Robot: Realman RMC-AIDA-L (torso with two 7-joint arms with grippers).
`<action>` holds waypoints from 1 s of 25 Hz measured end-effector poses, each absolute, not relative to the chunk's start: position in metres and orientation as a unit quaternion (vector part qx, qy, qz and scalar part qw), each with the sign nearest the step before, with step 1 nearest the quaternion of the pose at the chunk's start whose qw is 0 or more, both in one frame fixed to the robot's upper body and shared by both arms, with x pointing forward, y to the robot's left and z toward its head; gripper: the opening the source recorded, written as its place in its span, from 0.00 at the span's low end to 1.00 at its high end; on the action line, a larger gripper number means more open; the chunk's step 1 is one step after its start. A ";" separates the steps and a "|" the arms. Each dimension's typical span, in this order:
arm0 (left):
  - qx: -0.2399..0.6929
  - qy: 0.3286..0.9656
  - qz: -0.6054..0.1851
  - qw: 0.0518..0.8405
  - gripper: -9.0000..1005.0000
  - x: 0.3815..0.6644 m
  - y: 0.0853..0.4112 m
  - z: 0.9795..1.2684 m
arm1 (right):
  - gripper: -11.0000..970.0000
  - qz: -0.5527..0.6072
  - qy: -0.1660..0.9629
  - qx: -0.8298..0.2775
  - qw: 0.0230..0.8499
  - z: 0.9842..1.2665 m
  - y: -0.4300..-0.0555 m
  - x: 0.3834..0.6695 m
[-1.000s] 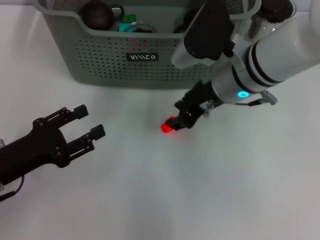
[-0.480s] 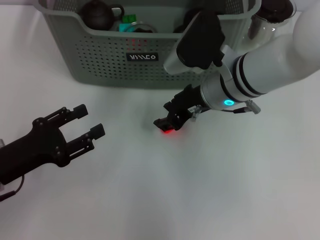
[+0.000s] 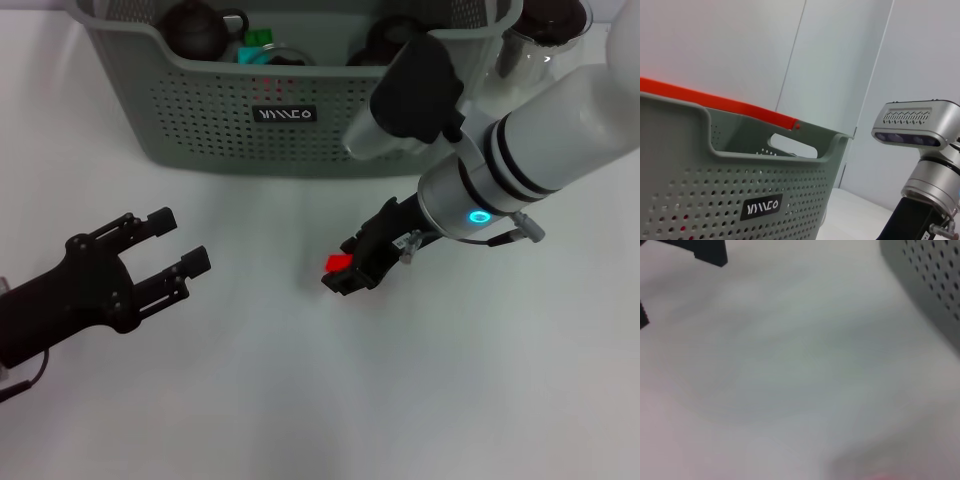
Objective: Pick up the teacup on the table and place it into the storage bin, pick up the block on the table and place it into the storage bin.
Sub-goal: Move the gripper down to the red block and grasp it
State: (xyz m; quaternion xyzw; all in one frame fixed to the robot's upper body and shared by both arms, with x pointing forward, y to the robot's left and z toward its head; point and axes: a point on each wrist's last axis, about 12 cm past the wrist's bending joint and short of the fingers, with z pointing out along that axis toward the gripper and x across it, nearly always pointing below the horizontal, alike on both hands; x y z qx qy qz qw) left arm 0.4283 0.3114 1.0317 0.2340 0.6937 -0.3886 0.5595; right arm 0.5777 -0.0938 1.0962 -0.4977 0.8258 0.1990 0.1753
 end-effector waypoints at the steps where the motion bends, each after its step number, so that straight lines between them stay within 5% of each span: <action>1: 0.234 0.694 -0.389 0.560 0.71 0.428 0.312 1.032 | 0.53 0.200 0.826 -0.496 0.175 1.097 -0.095 0.578; 25: 0.233 0.694 -0.390 0.559 0.71 0.428 0.311 1.031 | 0.46 0.156 0.812 -0.533 0.177 1.090 -0.091 0.576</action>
